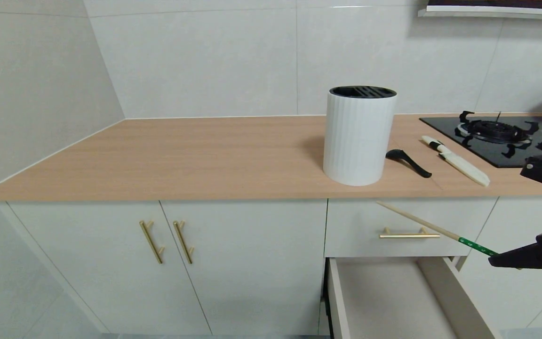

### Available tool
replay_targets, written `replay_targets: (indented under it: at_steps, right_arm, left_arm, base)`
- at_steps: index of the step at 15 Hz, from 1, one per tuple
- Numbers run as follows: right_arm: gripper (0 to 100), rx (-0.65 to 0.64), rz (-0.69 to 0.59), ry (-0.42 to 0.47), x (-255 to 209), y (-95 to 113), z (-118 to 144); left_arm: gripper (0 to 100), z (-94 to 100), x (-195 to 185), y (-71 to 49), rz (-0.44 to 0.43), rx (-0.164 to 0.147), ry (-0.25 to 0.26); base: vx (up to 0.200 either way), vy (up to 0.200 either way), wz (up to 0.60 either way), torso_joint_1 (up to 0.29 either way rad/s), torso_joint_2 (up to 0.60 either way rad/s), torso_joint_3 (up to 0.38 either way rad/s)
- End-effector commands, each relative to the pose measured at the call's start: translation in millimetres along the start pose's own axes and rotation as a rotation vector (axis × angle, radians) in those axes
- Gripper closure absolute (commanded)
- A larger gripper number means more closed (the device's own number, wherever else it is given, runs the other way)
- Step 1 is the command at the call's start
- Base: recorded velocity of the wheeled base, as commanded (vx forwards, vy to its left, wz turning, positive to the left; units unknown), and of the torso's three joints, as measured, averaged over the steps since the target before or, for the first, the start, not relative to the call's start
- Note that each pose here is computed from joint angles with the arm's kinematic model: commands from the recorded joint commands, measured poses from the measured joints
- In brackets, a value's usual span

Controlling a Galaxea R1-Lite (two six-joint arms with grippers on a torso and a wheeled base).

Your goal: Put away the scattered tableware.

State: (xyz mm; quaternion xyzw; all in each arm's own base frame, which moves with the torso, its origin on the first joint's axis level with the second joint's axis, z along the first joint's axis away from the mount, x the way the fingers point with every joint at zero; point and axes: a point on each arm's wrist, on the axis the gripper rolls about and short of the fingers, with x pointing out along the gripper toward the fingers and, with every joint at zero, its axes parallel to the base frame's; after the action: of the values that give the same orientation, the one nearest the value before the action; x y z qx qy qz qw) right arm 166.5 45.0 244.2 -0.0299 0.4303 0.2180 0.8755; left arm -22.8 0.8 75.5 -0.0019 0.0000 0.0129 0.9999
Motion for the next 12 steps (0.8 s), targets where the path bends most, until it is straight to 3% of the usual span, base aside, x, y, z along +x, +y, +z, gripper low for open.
replay_targets:
  at_steps: [1, 12]
  right_arm:
    - [100, -0.010, 0.012, 0.015, 3.3, 2.2, -0.7]
    - [100, -0.046, 0.024, 0.117, 28.5, -1.4, -3.5]
  left_arm:
    - [0, 0.0, 0.0, 0.0, 0.000, -0.001, 0.000]
    - [0, 0.0, 0.0, 0.0, 0.000, -0.001, 0.000]
  base:
    - [0.000, 0.000, 0.00, -0.178, 0.46, 0.276]
    - [0.000, 0.000, 0.00, -0.151, 0.45, 0.294]
